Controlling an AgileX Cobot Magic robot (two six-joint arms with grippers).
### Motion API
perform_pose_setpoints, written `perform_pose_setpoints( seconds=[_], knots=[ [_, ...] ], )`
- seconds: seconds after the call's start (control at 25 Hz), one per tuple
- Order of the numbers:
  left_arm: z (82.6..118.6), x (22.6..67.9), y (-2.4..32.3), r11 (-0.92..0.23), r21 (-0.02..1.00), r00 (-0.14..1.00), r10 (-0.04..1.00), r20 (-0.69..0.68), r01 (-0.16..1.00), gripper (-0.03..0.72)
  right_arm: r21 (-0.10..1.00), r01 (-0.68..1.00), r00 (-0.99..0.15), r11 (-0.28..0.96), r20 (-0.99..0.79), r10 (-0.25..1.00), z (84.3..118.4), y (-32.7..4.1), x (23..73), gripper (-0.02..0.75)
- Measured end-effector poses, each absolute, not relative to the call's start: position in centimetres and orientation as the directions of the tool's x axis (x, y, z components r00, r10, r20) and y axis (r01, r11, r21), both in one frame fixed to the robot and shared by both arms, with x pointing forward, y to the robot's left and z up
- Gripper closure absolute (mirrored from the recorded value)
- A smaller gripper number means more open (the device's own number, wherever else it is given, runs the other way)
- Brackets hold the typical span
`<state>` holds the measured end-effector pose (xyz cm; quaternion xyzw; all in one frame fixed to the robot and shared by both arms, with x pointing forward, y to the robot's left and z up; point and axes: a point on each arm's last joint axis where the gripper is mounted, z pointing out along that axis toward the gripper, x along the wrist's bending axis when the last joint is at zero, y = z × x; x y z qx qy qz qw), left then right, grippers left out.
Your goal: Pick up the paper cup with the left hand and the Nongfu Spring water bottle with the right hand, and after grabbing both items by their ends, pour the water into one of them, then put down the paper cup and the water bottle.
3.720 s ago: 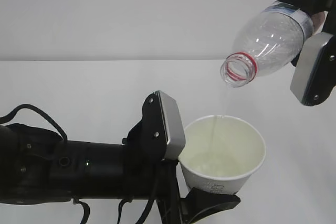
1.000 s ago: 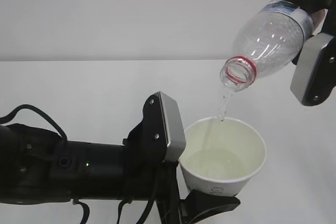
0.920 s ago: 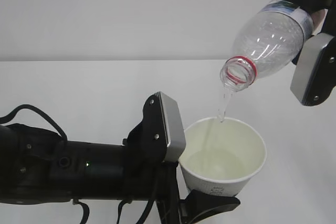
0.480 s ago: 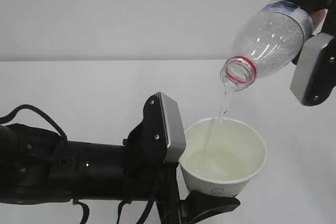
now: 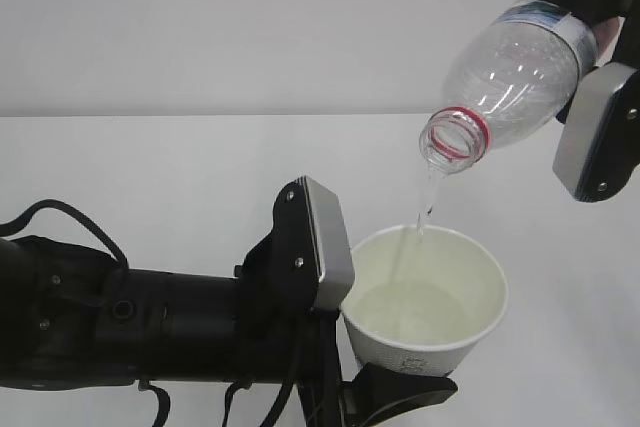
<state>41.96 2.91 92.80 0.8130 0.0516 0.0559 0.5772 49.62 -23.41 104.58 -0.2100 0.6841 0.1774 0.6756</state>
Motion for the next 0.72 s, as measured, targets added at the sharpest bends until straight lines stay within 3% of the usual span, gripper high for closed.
perform_pose_setpoints(
  seconds=[0.72],
  knots=[
    [92.8,41.96,2.91,-0.328,0.944,0.988,0.148,0.031,0.019,0.138,-0.042,-0.53,0.008,0.847,-0.999,-0.044,104.69,-23.38,49.63,0.289]
  ],
)
